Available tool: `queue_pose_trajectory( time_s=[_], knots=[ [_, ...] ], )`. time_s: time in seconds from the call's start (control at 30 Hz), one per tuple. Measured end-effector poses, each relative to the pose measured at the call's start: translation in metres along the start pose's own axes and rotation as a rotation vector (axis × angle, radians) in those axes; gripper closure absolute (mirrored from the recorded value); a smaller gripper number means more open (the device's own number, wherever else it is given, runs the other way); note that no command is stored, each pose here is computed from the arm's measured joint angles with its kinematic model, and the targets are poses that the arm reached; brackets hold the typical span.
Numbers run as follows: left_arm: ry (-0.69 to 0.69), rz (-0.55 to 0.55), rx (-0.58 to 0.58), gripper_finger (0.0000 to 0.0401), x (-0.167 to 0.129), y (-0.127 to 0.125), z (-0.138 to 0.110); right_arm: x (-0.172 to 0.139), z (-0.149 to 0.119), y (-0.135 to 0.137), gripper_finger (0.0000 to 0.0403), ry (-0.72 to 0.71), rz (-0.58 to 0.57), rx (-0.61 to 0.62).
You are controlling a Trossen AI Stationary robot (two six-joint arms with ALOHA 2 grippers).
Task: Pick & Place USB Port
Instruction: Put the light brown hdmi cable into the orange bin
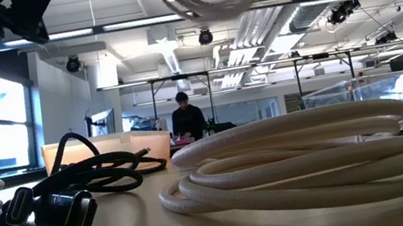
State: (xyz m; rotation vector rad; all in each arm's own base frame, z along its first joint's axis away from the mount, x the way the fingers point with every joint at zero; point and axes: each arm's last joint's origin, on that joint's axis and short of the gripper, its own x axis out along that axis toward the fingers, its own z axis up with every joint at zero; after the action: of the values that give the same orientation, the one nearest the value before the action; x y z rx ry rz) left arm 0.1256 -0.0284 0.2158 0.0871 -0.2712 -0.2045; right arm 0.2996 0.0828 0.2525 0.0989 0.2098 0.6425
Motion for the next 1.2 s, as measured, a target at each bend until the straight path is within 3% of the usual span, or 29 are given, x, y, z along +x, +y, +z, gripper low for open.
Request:
queue_pose_trajectory(
  time_s=[0.2, 0.5, 0.8, 1.2],
  knots=[
    [0.007, -0.074, -0.018, 0.0188, 0.013, -0.002, 0.0, 0.048, 0.025, -0.007, 0.037, 0.083, 0.14, -0.11],
    [0.058, -0.194, -0.044, 0.0188, 0.035, -0.005, 0.004, 0.093, 0.051, -0.012, 0.037, 0.139, 0.226, -0.223],
    [0.108, -0.316, -0.067, 0.0188, 0.05, -0.009, 0.0, 0.095, 0.053, -0.025, 0.037, 0.175, 0.198, -0.232],
    [0.122, -0.35, -0.07, 0.0188, 0.074, -0.01, -0.001, 0.089, 0.054, -0.038, 0.037, 0.18, 0.162, -0.217]
  ],
)
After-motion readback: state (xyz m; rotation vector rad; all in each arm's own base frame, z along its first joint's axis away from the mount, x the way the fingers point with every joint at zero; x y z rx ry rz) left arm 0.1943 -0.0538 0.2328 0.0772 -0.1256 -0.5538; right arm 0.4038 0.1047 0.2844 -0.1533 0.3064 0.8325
